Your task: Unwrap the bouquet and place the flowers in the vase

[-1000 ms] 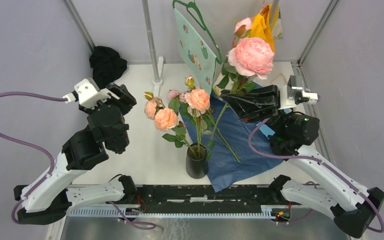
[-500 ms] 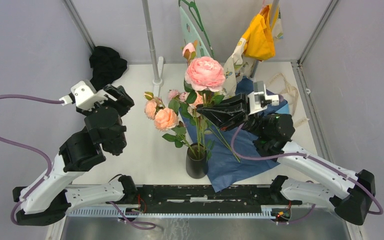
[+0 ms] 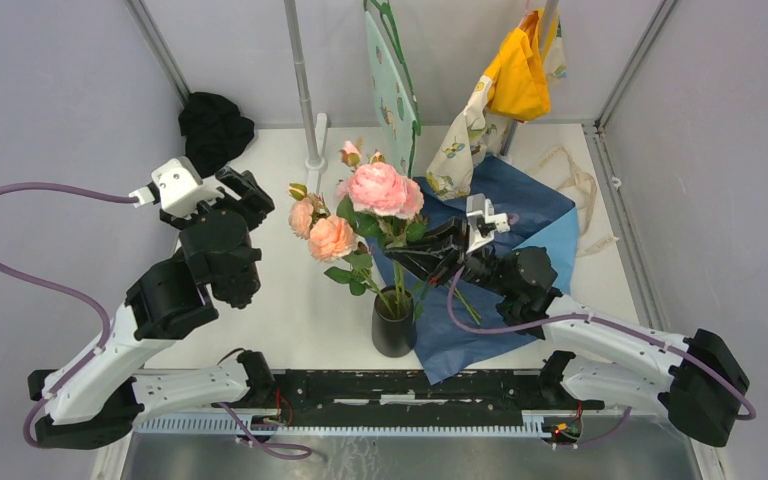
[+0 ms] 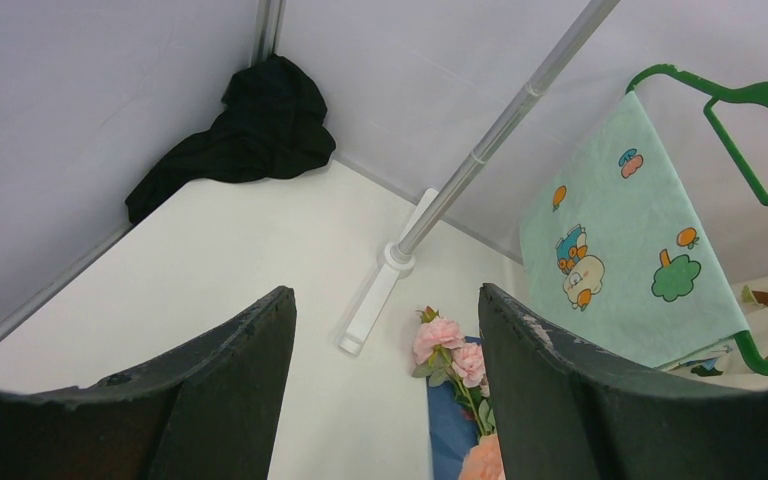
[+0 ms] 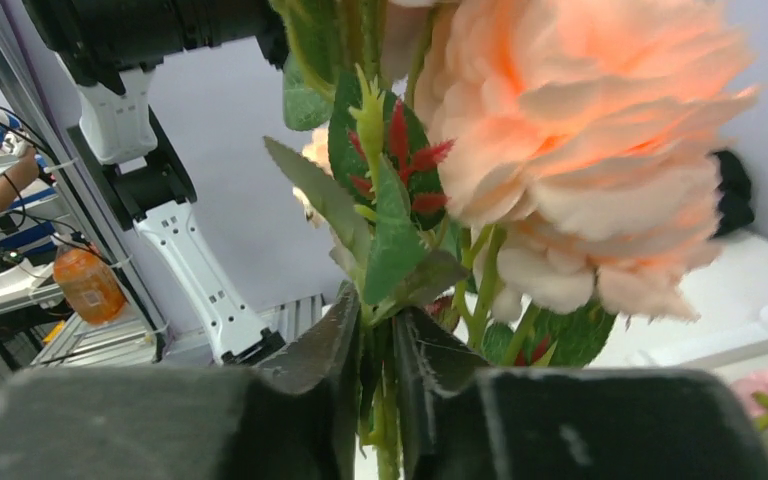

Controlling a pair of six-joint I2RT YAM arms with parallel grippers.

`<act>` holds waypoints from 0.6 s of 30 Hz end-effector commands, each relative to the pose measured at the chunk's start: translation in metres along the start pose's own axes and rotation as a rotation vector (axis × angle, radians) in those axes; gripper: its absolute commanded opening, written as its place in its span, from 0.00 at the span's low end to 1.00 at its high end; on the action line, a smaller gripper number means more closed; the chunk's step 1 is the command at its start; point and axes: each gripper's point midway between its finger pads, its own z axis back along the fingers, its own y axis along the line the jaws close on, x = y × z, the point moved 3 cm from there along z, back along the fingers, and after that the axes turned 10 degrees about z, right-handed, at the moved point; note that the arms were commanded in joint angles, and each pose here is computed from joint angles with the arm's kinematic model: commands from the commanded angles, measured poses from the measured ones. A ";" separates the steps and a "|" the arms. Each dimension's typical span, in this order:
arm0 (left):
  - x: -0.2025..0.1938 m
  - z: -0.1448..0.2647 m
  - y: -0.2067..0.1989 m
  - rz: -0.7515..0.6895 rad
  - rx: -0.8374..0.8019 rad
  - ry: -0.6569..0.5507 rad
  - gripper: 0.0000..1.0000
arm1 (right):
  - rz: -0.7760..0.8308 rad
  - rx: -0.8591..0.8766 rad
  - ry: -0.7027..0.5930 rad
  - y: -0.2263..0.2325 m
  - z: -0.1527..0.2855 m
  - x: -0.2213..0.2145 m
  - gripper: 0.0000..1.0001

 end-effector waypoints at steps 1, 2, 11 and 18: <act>0.004 0.000 -0.001 0.070 0.021 -0.023 0.74 | 0.043 -0.016 -0.019 0.001 0.006 -0.004 0.28; 0.004 0.000 -0.002 0.070 0.021 -0.024 0.74 | 0.049 -0.021 -0.009 0.001 0.008 -0.006 0.32; 0.003 -0.001 -0.005 0.059 0.025 -0.025 0.74 | 0.140 -0.150 0.035 -0.010 0.029 -0.010 0.88; -0.001 -0.002 -0.010 0.043 0.026 -0.024 0.74 | 0.208 -0.276 0.065 -0.020 0.054 0.005 0.98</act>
